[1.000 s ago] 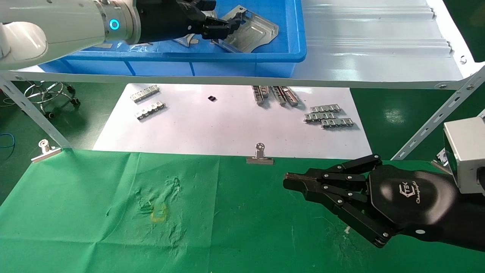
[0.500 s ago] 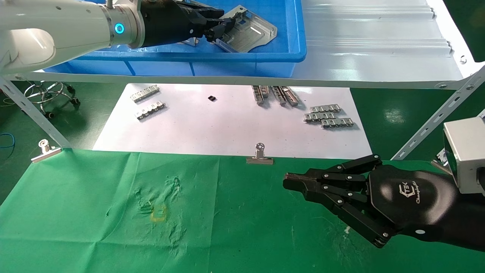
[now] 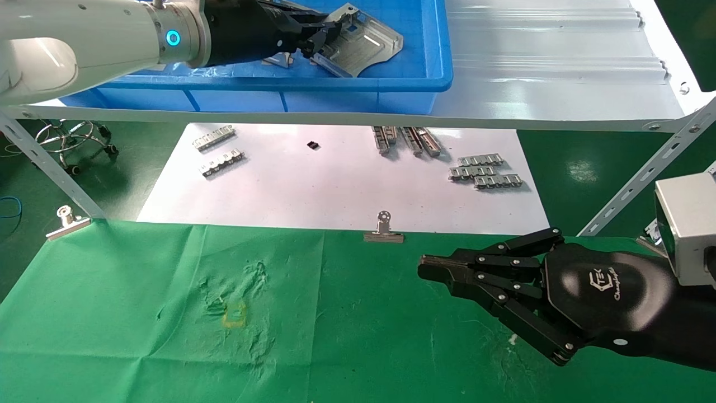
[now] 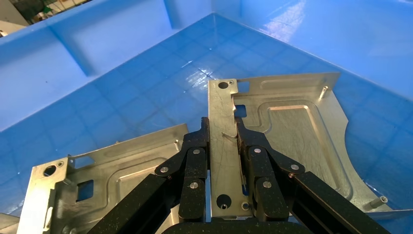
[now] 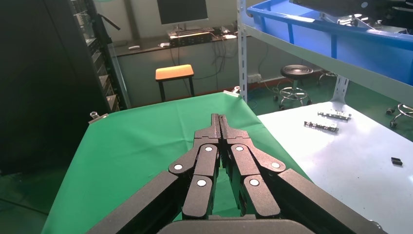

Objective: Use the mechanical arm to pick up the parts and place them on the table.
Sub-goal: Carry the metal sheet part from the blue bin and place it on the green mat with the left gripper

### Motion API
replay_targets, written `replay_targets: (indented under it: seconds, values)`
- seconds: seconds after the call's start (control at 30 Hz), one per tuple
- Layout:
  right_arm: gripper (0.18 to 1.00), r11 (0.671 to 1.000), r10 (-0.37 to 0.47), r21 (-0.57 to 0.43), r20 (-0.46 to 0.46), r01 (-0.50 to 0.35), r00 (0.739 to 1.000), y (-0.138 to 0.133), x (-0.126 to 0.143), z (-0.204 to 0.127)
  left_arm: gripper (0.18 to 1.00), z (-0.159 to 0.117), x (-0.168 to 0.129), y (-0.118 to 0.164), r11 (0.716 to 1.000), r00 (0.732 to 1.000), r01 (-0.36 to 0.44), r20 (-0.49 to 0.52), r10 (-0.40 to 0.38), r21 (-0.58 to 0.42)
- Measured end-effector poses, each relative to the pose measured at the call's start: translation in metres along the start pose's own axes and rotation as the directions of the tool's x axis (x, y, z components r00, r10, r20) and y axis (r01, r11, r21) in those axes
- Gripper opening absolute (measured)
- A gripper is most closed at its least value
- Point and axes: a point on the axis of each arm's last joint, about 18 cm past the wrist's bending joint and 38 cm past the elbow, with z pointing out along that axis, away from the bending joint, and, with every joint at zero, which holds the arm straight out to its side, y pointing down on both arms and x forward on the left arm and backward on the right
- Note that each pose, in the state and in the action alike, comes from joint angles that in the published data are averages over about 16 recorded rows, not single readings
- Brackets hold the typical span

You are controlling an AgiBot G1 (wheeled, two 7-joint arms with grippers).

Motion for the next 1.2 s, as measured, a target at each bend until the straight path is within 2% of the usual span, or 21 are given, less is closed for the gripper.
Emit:
replay_targets:
  seconds: [0.27,0.53,0.87,1.2]
  values:
    - [0.192,1.0,0.0,0.0,0.0,0.0,1.0,0.0,0.0,0.0,0.271,-0.017,-0.01,-0.014,0.999,1.0,0.017,-0.025,-0.016,0.043]
    - [0.192,1.0,0.0,0.0,0.0,0.0,1.0,0.0,0.0,0.0,0.27,-0.058,-0.017,-0.019,0.993,0.991,0.007,-0.134,0.009,0.117]
    - [0.192,1.0,0.0,0.0,0.0,0.0,1.0,0.0,0.0,0.0,0.27,-0.131,-0.009,-0.006,0.966,0.935,-0.055,-0.326,0.138,0.251]
    - [0.192,1.0,0.0,0.0,0.0,0.0,1.0,0.0,0.0,0.0,0.27,-0.185,-0.009,0.02,0.936,0.889,-0.173,-0.36,0.283,0.307]
